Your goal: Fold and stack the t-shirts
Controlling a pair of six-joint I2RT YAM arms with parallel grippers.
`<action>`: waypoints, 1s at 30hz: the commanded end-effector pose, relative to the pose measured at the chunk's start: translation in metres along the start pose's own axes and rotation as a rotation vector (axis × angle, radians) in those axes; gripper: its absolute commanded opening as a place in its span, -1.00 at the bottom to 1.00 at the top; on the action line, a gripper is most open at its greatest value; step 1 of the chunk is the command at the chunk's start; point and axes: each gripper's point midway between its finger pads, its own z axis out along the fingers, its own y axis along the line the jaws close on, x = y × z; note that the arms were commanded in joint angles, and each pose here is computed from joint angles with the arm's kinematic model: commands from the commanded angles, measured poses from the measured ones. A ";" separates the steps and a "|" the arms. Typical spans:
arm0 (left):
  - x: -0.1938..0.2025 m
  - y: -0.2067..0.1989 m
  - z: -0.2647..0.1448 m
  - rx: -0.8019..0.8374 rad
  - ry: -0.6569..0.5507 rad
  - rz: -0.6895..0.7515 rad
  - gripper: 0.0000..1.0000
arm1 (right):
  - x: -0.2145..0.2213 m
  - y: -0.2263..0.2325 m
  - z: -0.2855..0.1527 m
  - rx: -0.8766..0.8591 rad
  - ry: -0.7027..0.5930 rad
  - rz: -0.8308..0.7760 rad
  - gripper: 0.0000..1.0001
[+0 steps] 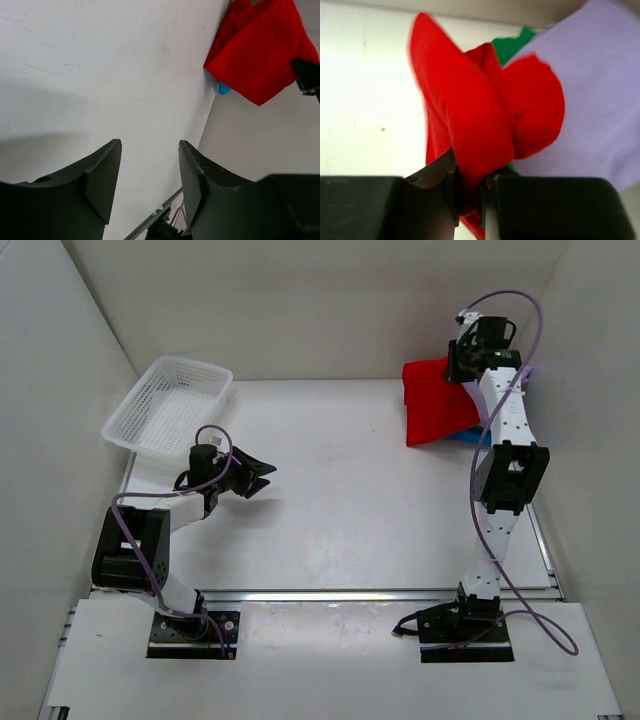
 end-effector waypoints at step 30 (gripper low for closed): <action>0.020 -0.023 -0.032 0.100 0.050 0.317 0.97 | -0.097 -0.170 -0.119 0.515 -0.442 0.187 0.98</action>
